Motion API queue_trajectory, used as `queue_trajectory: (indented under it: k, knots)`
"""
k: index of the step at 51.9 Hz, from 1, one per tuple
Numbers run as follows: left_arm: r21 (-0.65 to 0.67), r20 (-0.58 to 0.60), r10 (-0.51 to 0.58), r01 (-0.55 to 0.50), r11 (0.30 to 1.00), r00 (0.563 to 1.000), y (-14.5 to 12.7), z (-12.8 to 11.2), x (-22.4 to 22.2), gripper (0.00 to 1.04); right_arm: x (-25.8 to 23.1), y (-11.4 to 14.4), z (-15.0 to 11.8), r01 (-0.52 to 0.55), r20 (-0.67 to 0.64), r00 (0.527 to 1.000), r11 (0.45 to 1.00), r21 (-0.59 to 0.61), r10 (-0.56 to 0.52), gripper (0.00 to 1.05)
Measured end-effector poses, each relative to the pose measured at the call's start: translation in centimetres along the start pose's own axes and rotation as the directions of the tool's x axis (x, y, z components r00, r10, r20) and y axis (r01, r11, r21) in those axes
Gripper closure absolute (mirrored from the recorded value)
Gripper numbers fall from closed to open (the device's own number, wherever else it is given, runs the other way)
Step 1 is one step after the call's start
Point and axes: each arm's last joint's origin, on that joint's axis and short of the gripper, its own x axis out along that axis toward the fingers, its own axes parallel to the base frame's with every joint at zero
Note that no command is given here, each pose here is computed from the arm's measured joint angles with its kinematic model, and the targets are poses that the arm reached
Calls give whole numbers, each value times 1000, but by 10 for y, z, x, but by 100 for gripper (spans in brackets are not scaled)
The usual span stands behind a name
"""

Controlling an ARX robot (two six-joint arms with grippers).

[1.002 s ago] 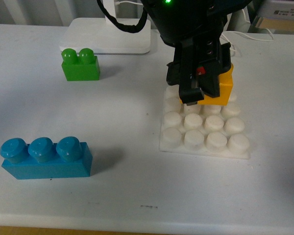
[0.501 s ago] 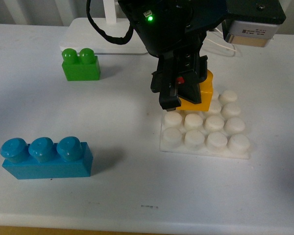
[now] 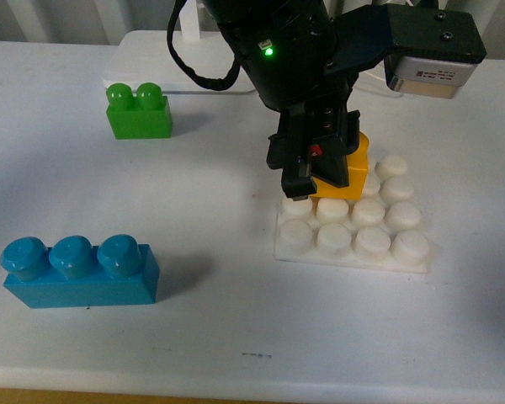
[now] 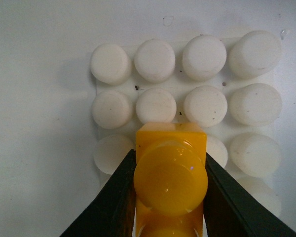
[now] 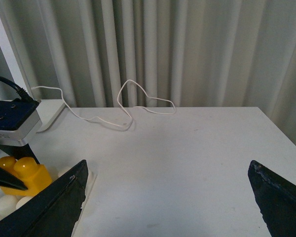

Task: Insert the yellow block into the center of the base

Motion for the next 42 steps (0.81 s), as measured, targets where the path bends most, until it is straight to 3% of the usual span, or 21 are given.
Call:
queue_trajectory:
  k: [42]
  knots:
    - [31, -12, -32, 32, 999, 999, 6, 8, 7, 73, 0, 0, 0, 0, 0, 1000, 1000, 0, 0, 9]
